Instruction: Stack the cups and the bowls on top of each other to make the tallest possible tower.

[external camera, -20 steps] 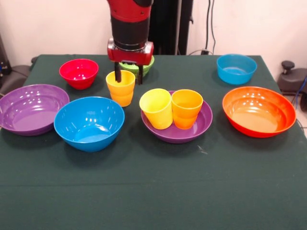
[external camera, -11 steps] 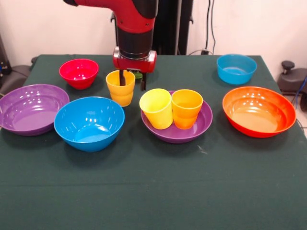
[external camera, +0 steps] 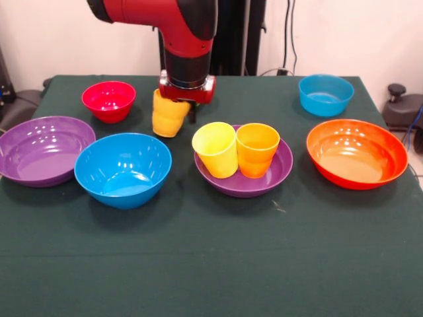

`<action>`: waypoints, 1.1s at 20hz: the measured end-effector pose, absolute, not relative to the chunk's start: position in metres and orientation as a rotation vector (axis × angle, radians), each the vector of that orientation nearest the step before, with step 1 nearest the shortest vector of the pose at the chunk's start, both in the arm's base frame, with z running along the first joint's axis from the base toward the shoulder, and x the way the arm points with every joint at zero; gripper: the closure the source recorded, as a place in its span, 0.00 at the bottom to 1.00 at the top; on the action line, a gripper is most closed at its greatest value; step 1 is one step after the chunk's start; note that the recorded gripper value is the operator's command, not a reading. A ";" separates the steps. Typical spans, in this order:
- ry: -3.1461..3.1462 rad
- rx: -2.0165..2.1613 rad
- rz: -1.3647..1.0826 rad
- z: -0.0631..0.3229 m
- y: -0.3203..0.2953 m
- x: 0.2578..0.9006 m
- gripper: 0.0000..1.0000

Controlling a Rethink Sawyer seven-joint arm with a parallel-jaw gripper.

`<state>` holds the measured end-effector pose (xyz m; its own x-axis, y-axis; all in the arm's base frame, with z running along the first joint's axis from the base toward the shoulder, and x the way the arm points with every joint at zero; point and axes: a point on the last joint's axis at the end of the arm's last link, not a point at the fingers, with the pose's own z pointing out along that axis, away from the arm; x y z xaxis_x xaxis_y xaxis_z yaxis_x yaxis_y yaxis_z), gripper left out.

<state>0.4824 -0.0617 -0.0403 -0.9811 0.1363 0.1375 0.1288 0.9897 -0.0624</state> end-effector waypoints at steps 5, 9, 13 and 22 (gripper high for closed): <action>-3.001 -0.213 0.141 -0.029 -0.076 0.483 1.00; -2.988 -0.212 0.151 -0.032 -0.077 0.478 1.00; -2.978 -0.200 0.158 -0.035 -0.074 0.474 1.00; -2.973 -0.168 0.181 -0.033 -0.067 0.469 1.00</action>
<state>0.4691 -0.0673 -0.0331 -0.9811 0.1214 0.1506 0.1022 0.9863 -0.1292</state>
